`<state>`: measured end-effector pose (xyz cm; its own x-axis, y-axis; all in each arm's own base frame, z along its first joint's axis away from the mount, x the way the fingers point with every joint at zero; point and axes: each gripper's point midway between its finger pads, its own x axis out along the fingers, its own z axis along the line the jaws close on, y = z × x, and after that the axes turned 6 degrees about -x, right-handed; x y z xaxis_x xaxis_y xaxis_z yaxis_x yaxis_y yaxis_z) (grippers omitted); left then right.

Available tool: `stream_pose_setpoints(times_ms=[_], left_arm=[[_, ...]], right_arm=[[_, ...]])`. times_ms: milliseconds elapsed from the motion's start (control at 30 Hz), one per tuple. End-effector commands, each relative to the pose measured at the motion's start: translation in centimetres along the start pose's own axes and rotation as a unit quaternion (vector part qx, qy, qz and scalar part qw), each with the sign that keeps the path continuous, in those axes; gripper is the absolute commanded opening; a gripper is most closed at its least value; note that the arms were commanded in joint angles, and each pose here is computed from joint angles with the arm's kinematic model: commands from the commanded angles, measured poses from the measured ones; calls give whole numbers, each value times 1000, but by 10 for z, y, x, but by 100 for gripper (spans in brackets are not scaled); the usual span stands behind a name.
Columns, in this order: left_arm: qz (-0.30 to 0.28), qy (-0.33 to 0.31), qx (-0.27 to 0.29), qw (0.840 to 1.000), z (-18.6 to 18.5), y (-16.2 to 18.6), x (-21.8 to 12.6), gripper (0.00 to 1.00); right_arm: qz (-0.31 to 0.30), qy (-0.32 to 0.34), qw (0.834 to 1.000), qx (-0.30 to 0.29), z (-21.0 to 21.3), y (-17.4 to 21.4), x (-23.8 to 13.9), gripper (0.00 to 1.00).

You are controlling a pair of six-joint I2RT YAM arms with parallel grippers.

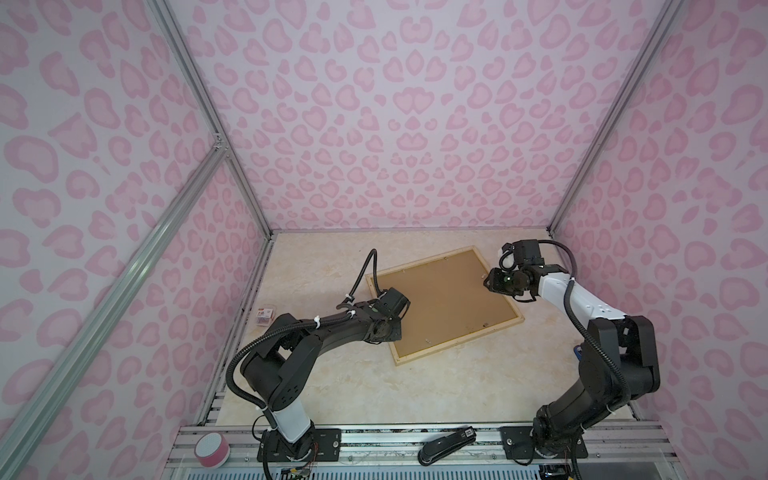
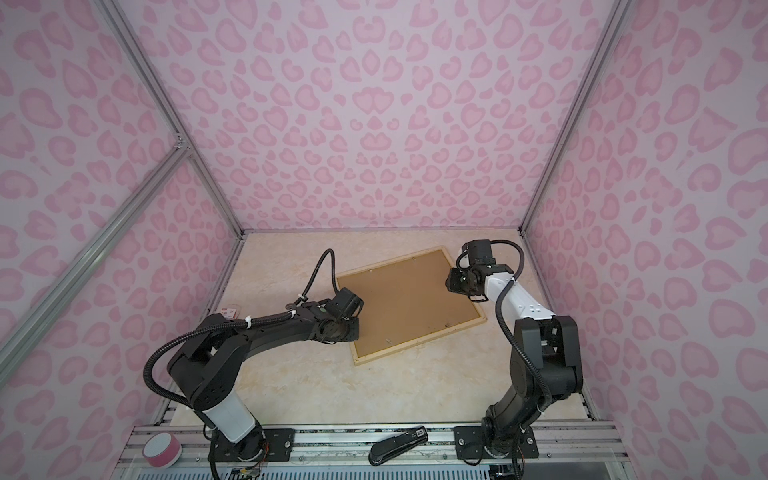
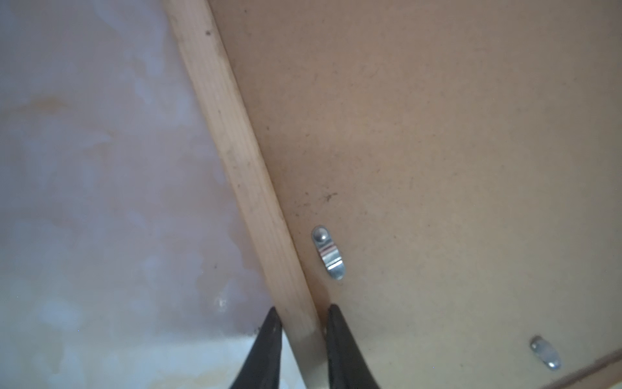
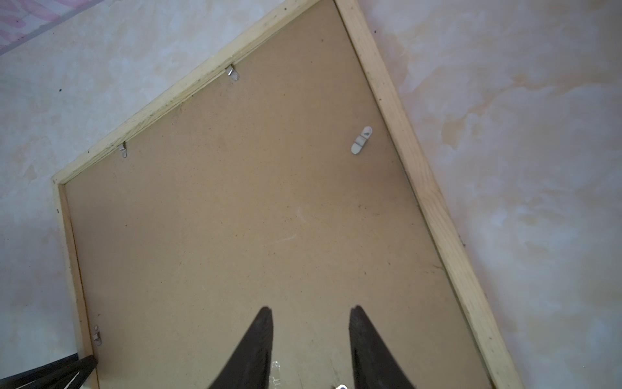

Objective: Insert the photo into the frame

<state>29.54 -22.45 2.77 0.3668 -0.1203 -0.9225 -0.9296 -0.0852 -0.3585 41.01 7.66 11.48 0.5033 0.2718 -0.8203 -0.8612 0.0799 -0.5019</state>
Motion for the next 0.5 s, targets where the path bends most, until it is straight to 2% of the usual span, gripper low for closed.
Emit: stream_pose_setpoints(times_ms=[0,133,300,467], left_arm=[[-21,-23,76,997,8,-11,4,18],[-31,-12,101,994,8,-21,8,16],[-50,2,101,994,12,-47,12,16],[-55,14,94,994,12,-66,9,23]], right_arm=[[0,-18,1000,-22,19,1,7,40],[10,-36,999,-40,47,8,19,39],[22,-77,994,-70,99,23,41,39],[42,-112,988,-95,149,42,67,39]])
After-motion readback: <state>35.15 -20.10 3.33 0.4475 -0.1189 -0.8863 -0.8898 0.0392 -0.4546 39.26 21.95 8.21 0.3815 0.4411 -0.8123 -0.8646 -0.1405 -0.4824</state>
